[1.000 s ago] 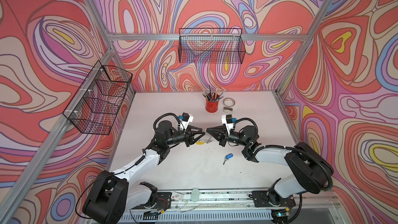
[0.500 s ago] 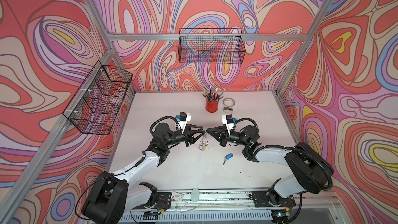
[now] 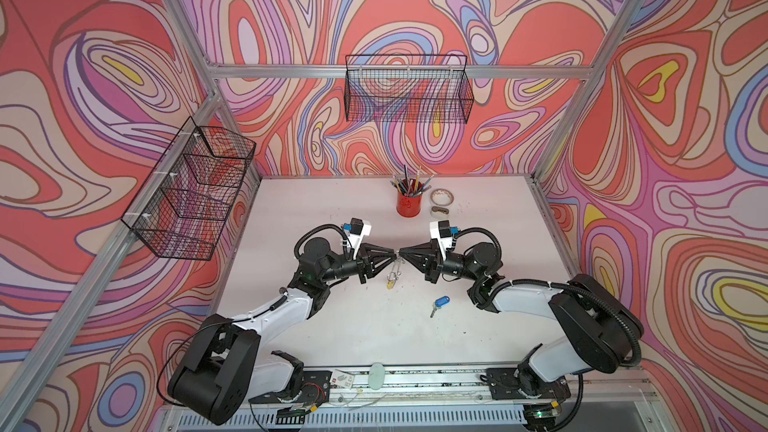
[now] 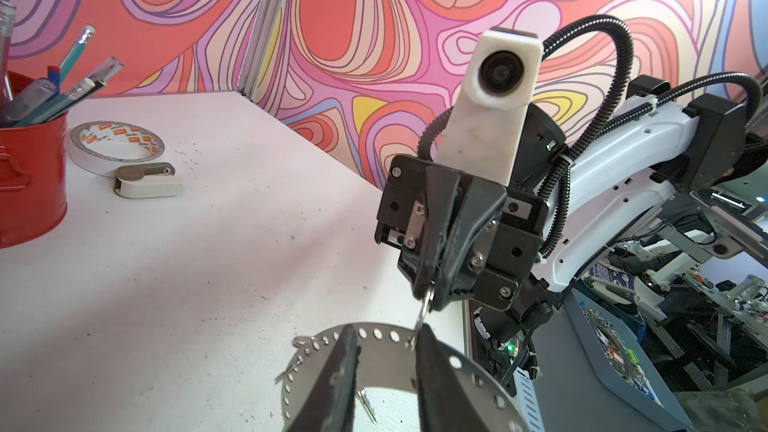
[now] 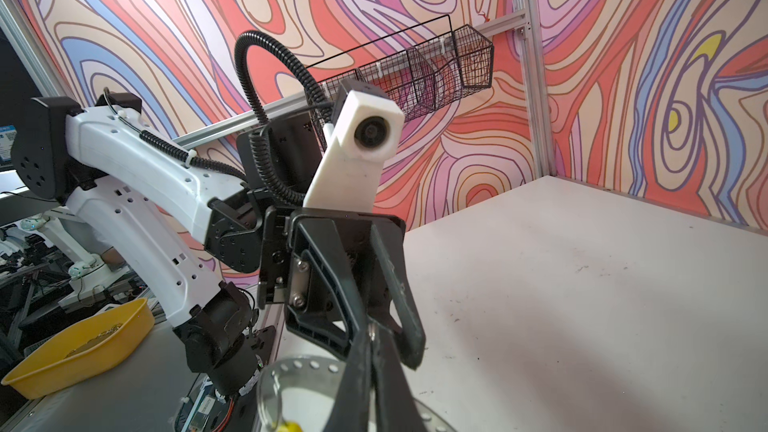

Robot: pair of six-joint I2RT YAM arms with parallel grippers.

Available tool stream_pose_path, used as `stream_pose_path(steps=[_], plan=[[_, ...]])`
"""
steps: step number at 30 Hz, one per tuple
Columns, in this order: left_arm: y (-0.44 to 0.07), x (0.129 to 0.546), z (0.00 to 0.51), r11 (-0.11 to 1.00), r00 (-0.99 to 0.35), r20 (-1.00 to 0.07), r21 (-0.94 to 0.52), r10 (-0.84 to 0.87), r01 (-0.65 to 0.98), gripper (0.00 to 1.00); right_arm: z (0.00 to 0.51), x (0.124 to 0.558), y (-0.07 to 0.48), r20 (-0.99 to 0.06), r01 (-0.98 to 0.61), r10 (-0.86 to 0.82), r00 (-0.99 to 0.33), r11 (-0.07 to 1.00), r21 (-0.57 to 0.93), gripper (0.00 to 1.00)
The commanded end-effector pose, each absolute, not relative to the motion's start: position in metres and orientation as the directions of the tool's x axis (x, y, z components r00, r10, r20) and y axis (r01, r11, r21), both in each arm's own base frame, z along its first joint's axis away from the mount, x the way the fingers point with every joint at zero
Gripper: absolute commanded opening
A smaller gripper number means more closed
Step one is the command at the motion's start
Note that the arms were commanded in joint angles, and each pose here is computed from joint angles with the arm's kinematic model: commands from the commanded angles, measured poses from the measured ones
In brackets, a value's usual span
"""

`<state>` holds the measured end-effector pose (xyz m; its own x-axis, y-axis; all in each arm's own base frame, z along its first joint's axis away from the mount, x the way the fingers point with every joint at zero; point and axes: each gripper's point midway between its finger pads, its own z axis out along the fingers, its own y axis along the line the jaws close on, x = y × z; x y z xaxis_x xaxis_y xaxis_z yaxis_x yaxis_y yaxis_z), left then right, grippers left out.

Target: Put the keys on the keyring

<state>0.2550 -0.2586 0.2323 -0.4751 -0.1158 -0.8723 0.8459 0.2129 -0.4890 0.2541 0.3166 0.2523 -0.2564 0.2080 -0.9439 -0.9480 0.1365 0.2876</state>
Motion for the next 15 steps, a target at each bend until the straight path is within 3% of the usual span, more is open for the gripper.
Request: stream_pose_path(steps=[1,8,15], plan=[[-0.2636,0.2503,0.2547,0.153,-0.411,-0.901,-0.429,-0.137,0.89,0.26,0.2577,0.2542,0.3168,-0.945,-0.956,0.222,-0.239,0.116,0.269,0.0],[-0.2691,0.2438,0.2587,0.097,-0.411,-0.9,-0.426,-0.142,0.899,0.25,0.2531,0.2561,0.317,-0.944,-0.953,0.214,-0.25,0.119,0.279,0.0],[-0.2705,0.2432,0.2531,0.093,-0.43,-0.893,-0.443,-0.128,0.892,0.12,0.2538,0.259,0.3156,-0.943,-0.951,0.218,-0.25,0.127,0.281,0.0]])
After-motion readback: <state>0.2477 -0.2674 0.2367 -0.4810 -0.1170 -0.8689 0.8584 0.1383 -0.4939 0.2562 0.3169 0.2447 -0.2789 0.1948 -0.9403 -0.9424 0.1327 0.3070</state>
